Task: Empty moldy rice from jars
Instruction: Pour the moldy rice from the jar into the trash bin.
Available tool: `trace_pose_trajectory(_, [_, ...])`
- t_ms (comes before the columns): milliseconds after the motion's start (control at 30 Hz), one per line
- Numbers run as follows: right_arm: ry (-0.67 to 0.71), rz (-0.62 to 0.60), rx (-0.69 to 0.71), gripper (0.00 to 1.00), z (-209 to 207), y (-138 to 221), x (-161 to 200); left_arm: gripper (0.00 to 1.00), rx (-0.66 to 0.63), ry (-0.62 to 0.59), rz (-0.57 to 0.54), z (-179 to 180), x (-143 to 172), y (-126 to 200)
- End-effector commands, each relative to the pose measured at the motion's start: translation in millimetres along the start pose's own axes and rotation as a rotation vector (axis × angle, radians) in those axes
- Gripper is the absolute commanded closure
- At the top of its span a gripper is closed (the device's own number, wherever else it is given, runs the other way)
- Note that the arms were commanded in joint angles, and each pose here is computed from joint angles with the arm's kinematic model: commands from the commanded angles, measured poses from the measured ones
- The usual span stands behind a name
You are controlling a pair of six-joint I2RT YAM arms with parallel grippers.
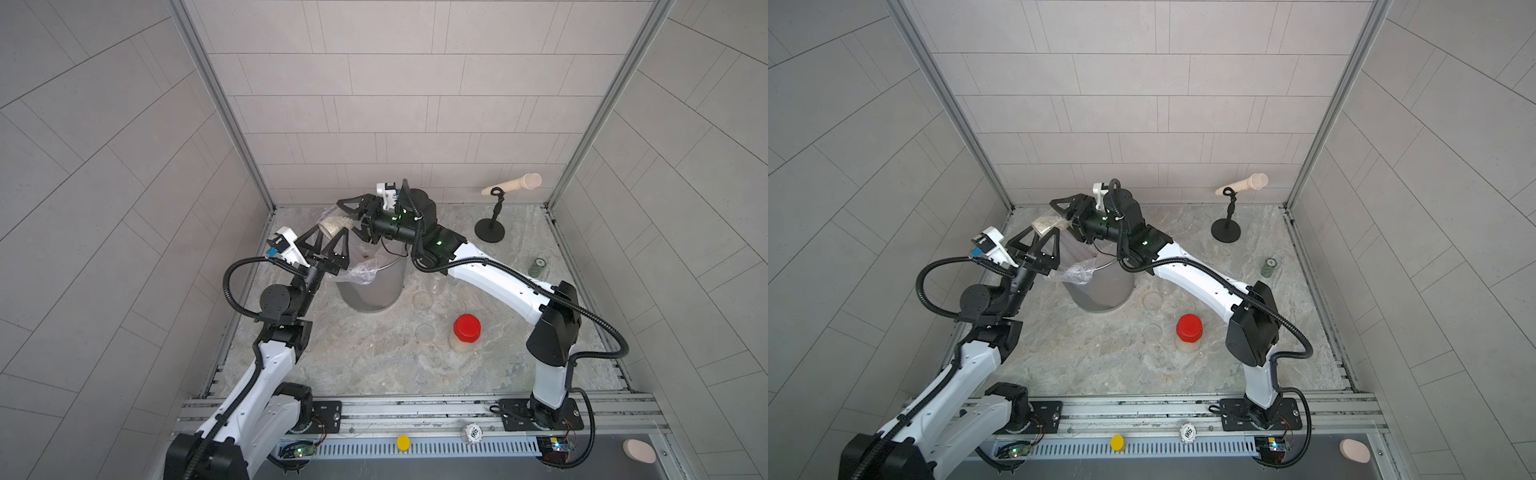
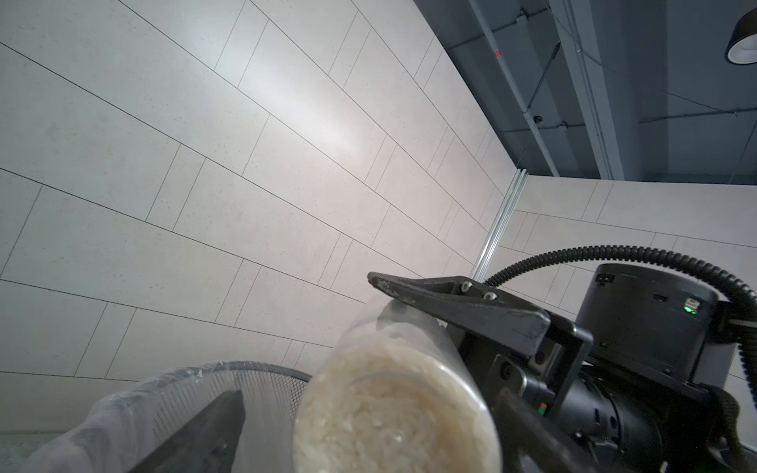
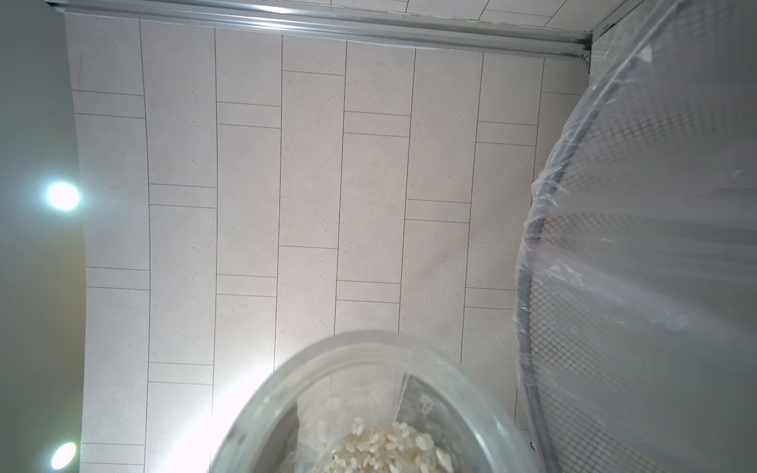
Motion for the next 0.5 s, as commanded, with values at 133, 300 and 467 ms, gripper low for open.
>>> trace_pose_trajectory(133, [-0.014, 0.022, -0.082, 0.78, 24.6, 4.2, 6.8, 0.03, 0.066, 0.014, -0.051, -9.9, -9.9, -5.8])
trace_pose_trajectory(300, [-0.013, 0.025, -0.083, 0.79, 23.5, 3.5, 7.9, 0.04, 0.09, 0.024, -0.066, -11.2, -10.4, -8.4])
trace_pose_trajectory(467, [-0.016, 0.027, -0.078, 0.79, 20.4, 2.7, 8.0, 0.06, 0.093, 0.022, -0.082, -12.7, -13.8, -6.9])
Point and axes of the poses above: each gripper's point midway between its finger pads, its own y axis back along the fingers, its own z axis along the line the jaws close on, x = y × z, the point moved 3 cm from there along y, back along the fingers, and after that the axes turned 1 degree about -y, right-handed, at the moved point
